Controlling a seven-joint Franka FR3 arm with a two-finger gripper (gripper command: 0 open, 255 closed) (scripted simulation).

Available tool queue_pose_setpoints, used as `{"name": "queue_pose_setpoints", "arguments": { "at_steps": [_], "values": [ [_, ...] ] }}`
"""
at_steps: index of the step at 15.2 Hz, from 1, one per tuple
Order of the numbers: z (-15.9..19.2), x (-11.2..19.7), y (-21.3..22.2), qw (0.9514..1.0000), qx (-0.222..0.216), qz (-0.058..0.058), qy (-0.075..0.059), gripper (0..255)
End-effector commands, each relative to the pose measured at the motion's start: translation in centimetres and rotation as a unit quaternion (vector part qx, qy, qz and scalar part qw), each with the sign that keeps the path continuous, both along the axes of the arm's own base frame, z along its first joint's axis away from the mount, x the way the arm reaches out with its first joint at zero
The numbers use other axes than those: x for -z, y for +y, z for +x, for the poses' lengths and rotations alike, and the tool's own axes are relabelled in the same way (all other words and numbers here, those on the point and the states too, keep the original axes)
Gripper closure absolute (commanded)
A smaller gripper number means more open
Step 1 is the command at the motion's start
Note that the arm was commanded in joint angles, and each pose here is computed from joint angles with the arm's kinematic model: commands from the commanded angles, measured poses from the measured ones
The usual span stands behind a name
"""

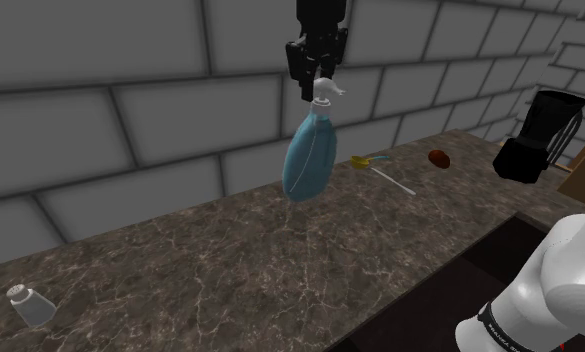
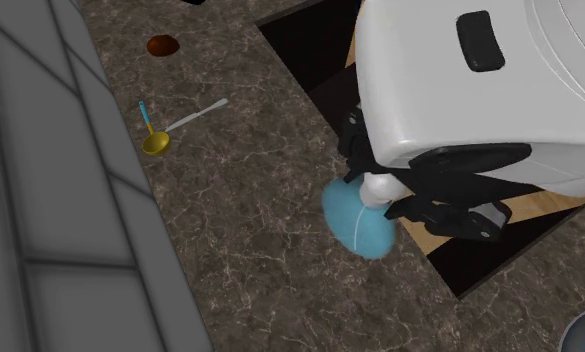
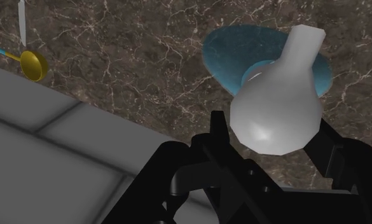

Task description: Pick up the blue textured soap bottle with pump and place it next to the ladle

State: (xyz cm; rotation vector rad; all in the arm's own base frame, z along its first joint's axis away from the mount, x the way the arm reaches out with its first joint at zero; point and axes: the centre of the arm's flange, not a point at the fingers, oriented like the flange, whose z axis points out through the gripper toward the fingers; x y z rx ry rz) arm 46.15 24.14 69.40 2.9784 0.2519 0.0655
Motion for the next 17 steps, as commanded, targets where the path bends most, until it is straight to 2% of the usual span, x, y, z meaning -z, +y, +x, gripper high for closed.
{"name": "queue_pose_setpoints", "arguments": {
  "at_steps": [1, 15, 17],
  "values": [
    [-0.1, -1.1, 0.0, 1.0, 0.0, 0.0, 0.0, 255],
    [-0.1, -8.5, 0.0, 1.0, 0.0, 0.0, 0.0, 255],
    [0.1, -8.2, -1.2, 1.0, 0.0, 0.0, 0.0, 255]
  ]
}}
